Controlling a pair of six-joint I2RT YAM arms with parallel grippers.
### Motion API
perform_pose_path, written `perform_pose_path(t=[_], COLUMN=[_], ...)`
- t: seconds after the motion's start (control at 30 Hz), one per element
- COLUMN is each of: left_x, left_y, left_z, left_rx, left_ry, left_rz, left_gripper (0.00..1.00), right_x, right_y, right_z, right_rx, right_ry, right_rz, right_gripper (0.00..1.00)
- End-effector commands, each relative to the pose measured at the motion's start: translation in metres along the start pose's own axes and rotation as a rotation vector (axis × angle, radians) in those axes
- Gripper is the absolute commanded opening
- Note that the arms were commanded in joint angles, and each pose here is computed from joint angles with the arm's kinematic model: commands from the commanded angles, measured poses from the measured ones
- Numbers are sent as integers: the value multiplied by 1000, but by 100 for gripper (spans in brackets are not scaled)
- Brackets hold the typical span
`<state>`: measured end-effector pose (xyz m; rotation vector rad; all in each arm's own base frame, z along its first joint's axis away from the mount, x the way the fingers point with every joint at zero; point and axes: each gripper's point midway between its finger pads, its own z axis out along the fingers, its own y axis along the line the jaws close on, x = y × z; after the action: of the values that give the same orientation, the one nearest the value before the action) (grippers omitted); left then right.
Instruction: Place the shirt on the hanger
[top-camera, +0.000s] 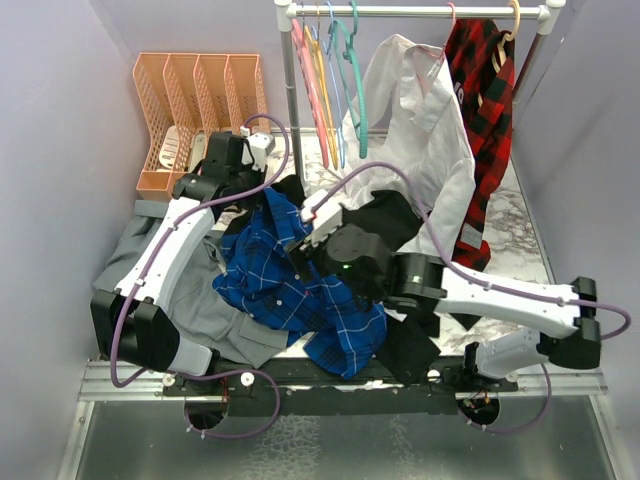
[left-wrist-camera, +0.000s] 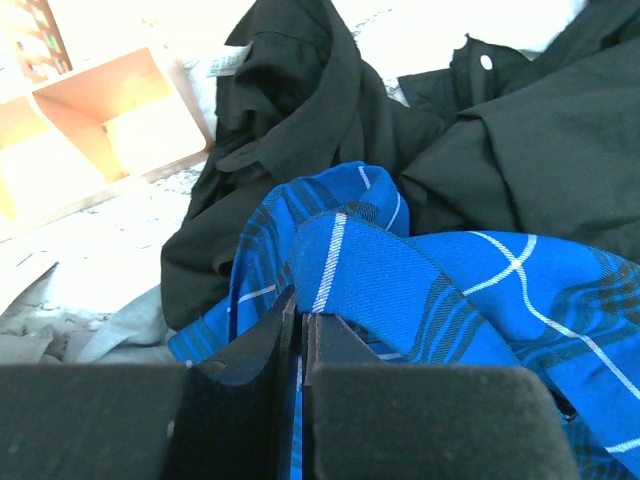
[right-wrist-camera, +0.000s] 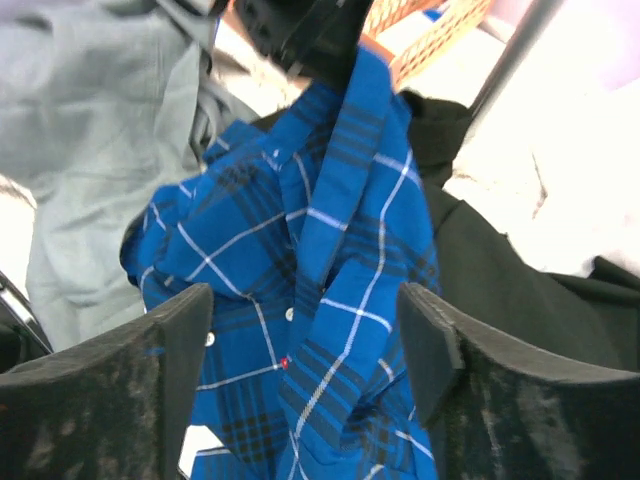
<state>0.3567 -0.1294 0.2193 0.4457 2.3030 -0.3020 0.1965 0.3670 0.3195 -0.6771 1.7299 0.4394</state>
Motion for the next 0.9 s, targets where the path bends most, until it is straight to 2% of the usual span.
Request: perform_pose_path(t=[0.0, 0.33, 0.47, 0.6, 0.77, 0.87], left_x=[-22, -21, -19, -18, -18, -17], left_y=[17, 25, 23, 22, 22, 21], left_z=[-16, -21, -19, -18, -17, -17], left_rx=[-85, -105, -92, -87, -84, -79], left_ry=[-78, -75, -70, -65, -63, -61], left_rz=[4, 13, 15, 17, 18, 19], left_gripper=[0, 0, 0, 0, 0, 0], right_x=[47, 92, 102, 107, 113, 115], right_y=[22, 11, 2, 0, -9, -26], right_z=[27, 37, 37, 38, 38, 37], right_rx=[-61, -24, 9, 8, 48, 96], right_ry=[117, 251, 279, 297, 322, 341], right_rz=[-136, -312, -329, -320, -336, -315], right_gripper=[69, 73, 69, 54, 17, 6])
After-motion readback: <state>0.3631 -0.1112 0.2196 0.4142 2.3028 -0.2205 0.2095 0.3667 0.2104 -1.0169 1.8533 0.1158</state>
